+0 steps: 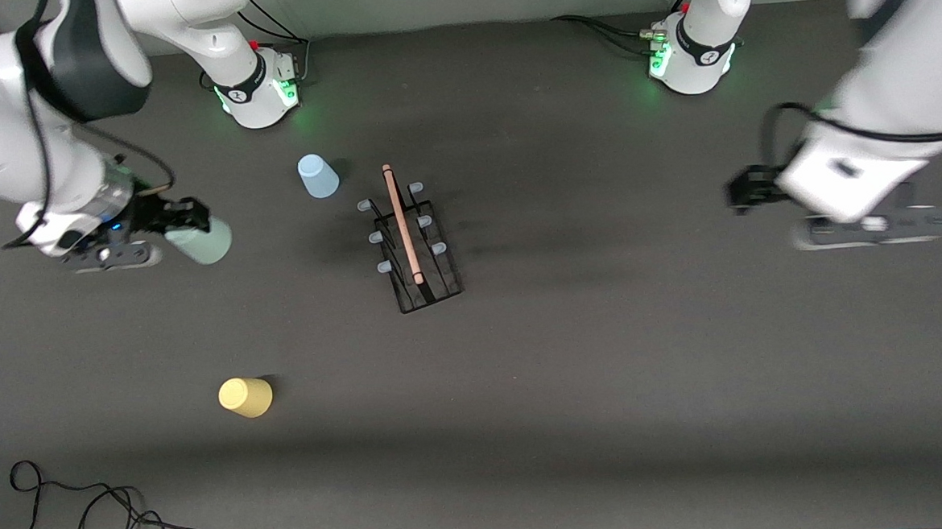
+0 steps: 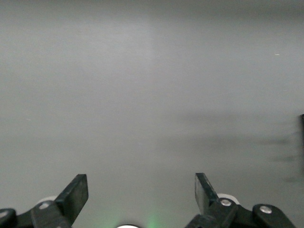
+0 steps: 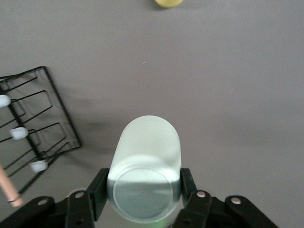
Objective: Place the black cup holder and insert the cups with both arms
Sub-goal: 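Carry the green cup into a holder slot with the right gripper, then open the right gripper and move it toward the yellow cup, then grasp the yellow cup with the right gripper, then carry the yellow cup into a holder slot with the right gripper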
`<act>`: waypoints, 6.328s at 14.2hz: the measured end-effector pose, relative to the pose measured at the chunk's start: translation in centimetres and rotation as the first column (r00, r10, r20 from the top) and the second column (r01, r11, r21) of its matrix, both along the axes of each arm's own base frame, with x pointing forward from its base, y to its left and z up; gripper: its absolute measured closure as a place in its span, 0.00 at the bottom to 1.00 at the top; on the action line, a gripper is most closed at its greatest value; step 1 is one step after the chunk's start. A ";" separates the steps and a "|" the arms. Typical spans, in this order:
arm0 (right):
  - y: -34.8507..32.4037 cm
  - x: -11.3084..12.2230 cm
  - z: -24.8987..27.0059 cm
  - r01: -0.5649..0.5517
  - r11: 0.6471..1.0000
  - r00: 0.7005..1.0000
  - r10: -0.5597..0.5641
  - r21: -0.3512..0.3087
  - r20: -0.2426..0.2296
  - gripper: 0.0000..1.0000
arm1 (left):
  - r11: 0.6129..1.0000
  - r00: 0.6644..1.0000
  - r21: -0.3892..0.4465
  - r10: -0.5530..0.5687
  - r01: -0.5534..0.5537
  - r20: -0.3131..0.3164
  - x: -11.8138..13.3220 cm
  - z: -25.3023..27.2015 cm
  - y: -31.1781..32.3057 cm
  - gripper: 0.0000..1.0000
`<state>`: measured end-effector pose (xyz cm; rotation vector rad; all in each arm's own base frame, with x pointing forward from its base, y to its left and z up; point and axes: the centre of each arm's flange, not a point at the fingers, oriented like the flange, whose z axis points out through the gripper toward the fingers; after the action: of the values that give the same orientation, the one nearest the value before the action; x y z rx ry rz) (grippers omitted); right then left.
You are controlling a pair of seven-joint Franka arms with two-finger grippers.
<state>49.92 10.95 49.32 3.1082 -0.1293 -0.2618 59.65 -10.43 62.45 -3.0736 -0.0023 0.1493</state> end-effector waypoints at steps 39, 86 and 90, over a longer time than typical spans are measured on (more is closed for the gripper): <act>2.2 8.4 -4.7 0.205 0.979 0.977 -0.205 0.005 0.052 0.00 | 1.000 1.000 0.007 -0.017 0.017 0.004 -1.6 -8.1 7.1 0.00; 23.2 4.0 -10.9 0.531 0.847 0.847 -0.530 -0.014 0.040 0.33 | 1.000 1.000 0.007 -0.018 0.018 0.003 -1.6 -8.1 7.1 0.00; 23.5 3.7 -14.8 0.535 0.845 0.843 -0.535 0.007 0.059 0.33 | 1.000 1.000 0.007 -0.018 0.018 0.003 -1.6 -8.1 7.1 0.00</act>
<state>53.59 34.44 34.56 2.9931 -1.0052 -0.1708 58.01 -3.31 54.35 -3.0662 0.0242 0.1426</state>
